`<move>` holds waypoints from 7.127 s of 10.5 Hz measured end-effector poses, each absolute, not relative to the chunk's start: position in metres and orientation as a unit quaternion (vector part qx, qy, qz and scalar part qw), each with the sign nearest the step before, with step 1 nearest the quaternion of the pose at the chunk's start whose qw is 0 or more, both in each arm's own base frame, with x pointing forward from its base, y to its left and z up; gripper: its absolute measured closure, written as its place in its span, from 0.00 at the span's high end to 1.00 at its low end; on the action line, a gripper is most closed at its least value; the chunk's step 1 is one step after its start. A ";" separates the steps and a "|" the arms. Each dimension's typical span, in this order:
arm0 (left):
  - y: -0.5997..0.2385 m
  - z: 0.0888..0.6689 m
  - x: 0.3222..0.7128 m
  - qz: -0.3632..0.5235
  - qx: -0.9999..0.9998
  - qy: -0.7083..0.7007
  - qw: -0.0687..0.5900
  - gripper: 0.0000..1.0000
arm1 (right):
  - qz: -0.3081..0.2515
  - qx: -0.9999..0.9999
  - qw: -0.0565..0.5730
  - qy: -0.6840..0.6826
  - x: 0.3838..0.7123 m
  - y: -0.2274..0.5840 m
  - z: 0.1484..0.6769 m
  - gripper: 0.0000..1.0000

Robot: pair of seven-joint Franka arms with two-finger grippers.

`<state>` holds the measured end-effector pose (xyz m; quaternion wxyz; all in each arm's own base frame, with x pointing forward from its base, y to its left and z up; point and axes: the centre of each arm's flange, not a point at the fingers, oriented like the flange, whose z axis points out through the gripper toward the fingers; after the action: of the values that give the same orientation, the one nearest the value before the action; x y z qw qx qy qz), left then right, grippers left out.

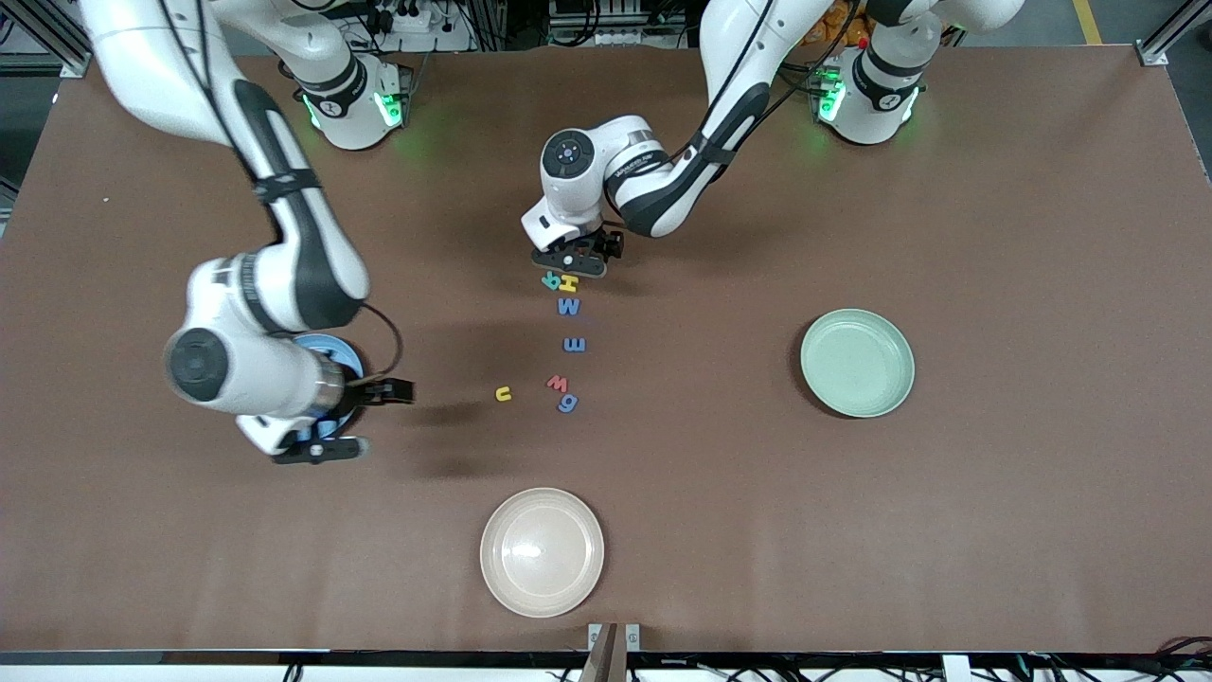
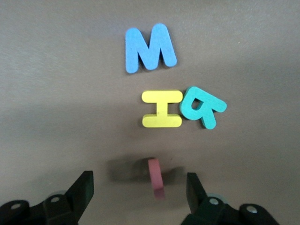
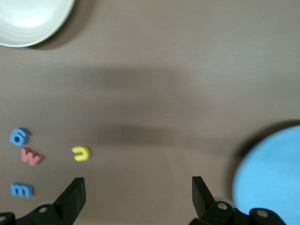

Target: Sort upper and lower case letters into plates

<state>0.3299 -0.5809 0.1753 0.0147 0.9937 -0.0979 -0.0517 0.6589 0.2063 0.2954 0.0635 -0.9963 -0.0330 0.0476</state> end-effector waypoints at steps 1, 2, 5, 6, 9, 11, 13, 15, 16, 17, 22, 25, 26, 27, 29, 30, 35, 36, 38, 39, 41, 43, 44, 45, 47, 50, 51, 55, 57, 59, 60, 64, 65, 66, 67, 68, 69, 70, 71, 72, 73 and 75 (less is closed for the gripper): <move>-0.585 0.170 0.327 -0.052 0.995 -0.088 0.016 0.85 | 0.043 -0.996 0.062 -0.037 0.655 0.232 0.277 1.00; -0.589 0.167 0.324 -0.052 0.995 -0.084 0.017 0.83 | 0.043 -0.996 0.059 -0.046 0.650 0.252 0.258 1.00; -0.592 0.171 0.327 -0.051 0.996 -0.078 0.018 0.74 | 0.029 -0.995 0.060 -0.069 0.642 0.288 0.232 1.00; -0.592 0.171 0.326 -0.054 0.995 -0.078 0.014 0.70 | 0.019 -0.995 0.062 -0.076 0.639 0.298 0.230 1.00; -0.592 0.173 0.327 -0.056 0.995 -0.077 0.008 0.41 | 0.010 -0.994 0.059 -0.087 0.617 0.313 0.201 1.00; -0.592 0.173 0.328 -0.056 0.996 -0.075 0.008 0.17 | 0.011 -0.994 0.054 -0.092 0.597 0.316 0.178 1.00; -0.592 0.173 0.329 -0.055 0.996 -0.072 0.008 0.15 | 0.010 -0.994 0.052 -0.092 0.592 0.314 0.170 1.00; -0.590 0.174 0.332 -0.056 0.996 -0.069 0.006 0.11 | 0.009 -0.994 0.052 -0.091 0.592 0.313 0.170 1.00; -0.585 0.176 0.340 -0.061 0.996 -0.063 -0.004 0.11 | 0.008 -0.994 0.052 -0.091 0.592 0.313 0.170 1.00; -0.574 0.184 0.355 -0.069 0.996 -0.058 -0.017 0.11 | 0.007 -0.994 0.052 -0.091 0.593 0.313 0.171 1.00; -0.428 0.311 0.479 -0.161 0.969 -0.179 -0.052 0.11 | -0.003 -0.994 0.038 -0.099 0.594 0.314 0.175 1.00; -0.321 0.327 0.537 -0.201 0.948 -0.244 -0.026 0.11 | -0.012 -0.995 0.026 -0.098 0.591 0.325 0.179 1.00; -0.285 0.322 0.553 -0.209 0.942 -0.262 -0.012 0.11 | -0.015 -0.995 0.020 -0.096 0.588 0.330 0.180 1.00; -0.246 0.315 0.567 -0.217 0.937 -0.274 0.004 0.11 | -0.017 -0.995 0.017 -0.095 0.588 0.332 0.181 1.00; -0.178 0.301 0.586 -0.228 0.931 -0.283 0.030 0.11 | -0.019 -0.996 0.014 -0.090 0.591 0.327 0.181 1.00; -0.159 0.288 0.591 -0.226 0.930 -0.288 0.021 0.11 | -0.019 -0.996 0.012 -0.088 0.592 0.323 0.181 1.00; -0.140 0.214 0.598 -0.178 0.937 -0.301 0.008 0.11 | -0.020 -0.997 0.011 -0.080 0.595 0.318 0.179 1.00; -0.140 0.212 0.598 -0.176 0.937 -0.301 0.008 0.22 | -0.019 -0.997 0.011 -0.079 0.594 0.317 0.179 1.00; -0.138 0.214 0.599 -0.174 0.938 -0.300 0.008 0.45 | -0.021 -0.997 0.011 -0.078 0.594 0.318 0.177 1.00; -0.137 0.214 0.600 -0.174 0.938 -0.299 0.008 0.61 | -0.022 -0.997 0.011 -0.076 0.594 0.318 0.177 1.00; -0.137 0.214 0.600 -0.174 0.943 -0.284 0.006 0.86 | -0.023 -0.997 0.012 -0.076 0.594 0.318 0.177 0.89; -0.151 0.216 0.597 -0.174 0.956 -0.236 -0.002 1.00 | -0.023 -0.997 0.012 -0.075 0.594 0.317 0.177 0.59; -0.168 0.218 0.593 -0.172 0.962 -0.212 -0.007 1.00 | -0.024 -0.997 0.012 -0.074 0.595 0.316 0.178 0.44; -0.189 0.221 0.587 -0.170 0.968 -0.187 -0.008 1.00 | -0.025 -0.997 0.012 -0.073 0.596 0.315 0.180 0.30; -0.237 0.235 0.577 -0.162 0.977 -0.140 0.003 1.00 | -0.025 -0.997 0.012 -0.073 0.596 0.315 0.180 0.26; -0.311 0.252 0.555 -0.158 0.985 -0.061 0.010 1.00 | -0.034 -0.998 0.015 -0.056 0.609 0.299 0.191 0.26; -0.327 0.254 0.548 -0.164 0.986 -0.035 0.020 1.00 | -0.037 -0.998 0.017 -0.041 0.623 0.275 0.205 0.26; -0.418 0.241 0.502 -0.161 0.984 0.065 0.038 1.00 | -0.021 -0.998 0.016 -0.065 0.669 0.109 0.259 0.26; -0.475 0.222 0.473 -0.154 0.978 0.136 0.043 1.00 | -0.006 -0.996 0.016 -0.090 0.671 0.054 0.254 0.26; -0.510 0.207 0.463 -0.150 0.965 0.208 0.053 1.00 | -0.002 -0.994 0.016 -0.105 0.671 0.039 0.252 0.26; -0.522 0.203 0.458 -0.151 0.961 0.224 0.057 1.00 | 0.001 -0.994 0.017 -0.113 0.670 0.037 0.252 0.26; -0.567 0.188 0.429 -0.140 0.950 0.275 0.049 0.99 | 0.035 -0.992 0.022 -0.122 0.658 0.014 0.236 0.26; -0.576 0.182 0.419 -0.140 0.948 0.281 0.044 0.98 | 0.042 -0.991 0.024 -0.123 0.654 0.014 0.231 0.26; -0.580 0.176 0.412 -0.142 0.948 0.281 0.040 0.92 | 0.047 -0.991 0.024 -0.123 0.651 0.014 0.229 0.26; -0.581 0.170 0.409 -0.144 0.948 0.282 0.036 0.90 | 0.051 -0.991 0.025 -0.123 0.647 0.012 0.226 0.26; -0.579 0.164 0.410 -0.145 0.947 0.284 0.032 0.83 | 0.054 -0.991 0.025 -0.122 0.644 0.008 0.225 0.26; -0.579 0.163 0.412 -0.145 0.947 0.286 0.033 0.84 | 0.058 -0.991 0.027 -0.121 0.640 0.003 0.225 0.27; -0.579 0.163 0.413 -0.144 0.947 0.286 0.034 0.82 | 0.063 -0.990 0.029 -0.120 0.638 0.000 0.226 0.28; -0.579 0.164 0.413 -0.144 0.947 0.286 0.035 0.77 | 0.064 -0.990 0.029 -0.119 0.636 -0.002 0.227 0.38; -0.579 0.164 0.414 -0.144 0.946 0.287 0.035 0.74 | 0.065 -0.990 0.030 -0.118 0.635 -0.002 0.226 0.49; -0.579 0.164 0.414 -0.144 0.946 0.288 0.036 0.73 | 0.067 -0.990 0.030 -0.119 0.635 -0.001 0.226 0.63; -0.578 0.163 0.416 -0.143 0.946 0.290 0.035 0.74 | 0.072 -0.990 0.034 -0.119 0.634 0.005 0.229 0.91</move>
<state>0.4163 -0.5780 0.1634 0.0352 0.9456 0.2901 -0.1433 0.6338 0.0046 0.2285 0.0335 -0.9897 -0.1188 0.0723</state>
